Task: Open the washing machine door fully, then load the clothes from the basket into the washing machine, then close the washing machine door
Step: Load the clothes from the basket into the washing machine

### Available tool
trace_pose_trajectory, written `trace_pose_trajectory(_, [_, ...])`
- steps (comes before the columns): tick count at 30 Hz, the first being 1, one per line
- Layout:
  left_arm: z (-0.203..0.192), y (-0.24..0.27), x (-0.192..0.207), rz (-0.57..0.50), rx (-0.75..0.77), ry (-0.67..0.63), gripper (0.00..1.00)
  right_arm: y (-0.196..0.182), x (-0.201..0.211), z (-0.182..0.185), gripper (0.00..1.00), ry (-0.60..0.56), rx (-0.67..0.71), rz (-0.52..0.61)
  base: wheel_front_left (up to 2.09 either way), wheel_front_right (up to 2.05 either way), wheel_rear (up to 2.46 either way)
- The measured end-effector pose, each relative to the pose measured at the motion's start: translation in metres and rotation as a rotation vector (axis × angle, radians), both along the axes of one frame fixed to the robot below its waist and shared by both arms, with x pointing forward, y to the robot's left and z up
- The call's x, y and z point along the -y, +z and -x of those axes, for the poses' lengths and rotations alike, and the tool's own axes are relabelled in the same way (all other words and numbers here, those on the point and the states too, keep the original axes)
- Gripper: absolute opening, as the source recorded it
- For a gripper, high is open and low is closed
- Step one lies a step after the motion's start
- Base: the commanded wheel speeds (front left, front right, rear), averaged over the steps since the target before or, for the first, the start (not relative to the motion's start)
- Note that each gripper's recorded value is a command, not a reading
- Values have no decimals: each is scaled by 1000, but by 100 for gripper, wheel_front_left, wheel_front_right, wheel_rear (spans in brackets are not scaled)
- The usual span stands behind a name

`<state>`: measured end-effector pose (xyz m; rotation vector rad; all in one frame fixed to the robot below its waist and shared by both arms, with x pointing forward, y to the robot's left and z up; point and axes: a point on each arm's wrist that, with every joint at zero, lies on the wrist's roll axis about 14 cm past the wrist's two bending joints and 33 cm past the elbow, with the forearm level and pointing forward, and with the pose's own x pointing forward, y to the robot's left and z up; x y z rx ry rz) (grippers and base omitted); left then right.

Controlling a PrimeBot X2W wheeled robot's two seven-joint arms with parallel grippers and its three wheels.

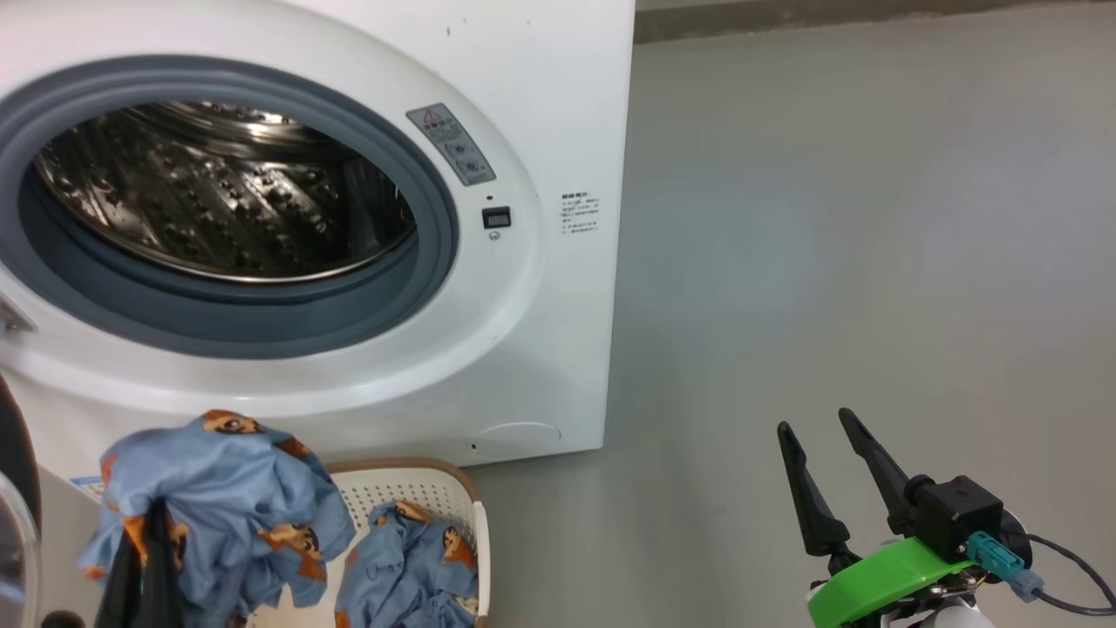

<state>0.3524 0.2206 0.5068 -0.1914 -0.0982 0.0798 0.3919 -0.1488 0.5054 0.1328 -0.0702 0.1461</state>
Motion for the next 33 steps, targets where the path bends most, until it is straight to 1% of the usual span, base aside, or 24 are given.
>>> trace_pose_trajectory(3, [-9,3,0,3,11,0,0,-7,0,-2,100,-1,-19,-1,0,0,0])
trace_pose_trajectory(12, [-68,19,2,-26,69,-34,0,-30,3,-13,100,-9,-79,-1,0,0,0])
trace_pose_trajectory(13, [-68,19,2,-26,69,-34,0,-30,3,-13,100,-9,-79,-1,0,0,0])
trace_pose_trajectory(16, [-90,20,2,-33,75,-46,0,-34,4,-22,100,-10,-87,0,0,0,0])
trace_pose_trajectory(20, [-123,19,3,-12,86,-58,0,-43,4,-33,100,-11,-104,2,0,0,0])
trace_pose_trajectory(27, [-173,0,11,-24,56,-100,0,-67,11,-45,100,-31,-155,-1,0,0,0])
trace_pose_trajectory(33, [-217,-18,9,-44,30,-114,0,-90,16,-56,100,-44,-199,-4,0,0,0])
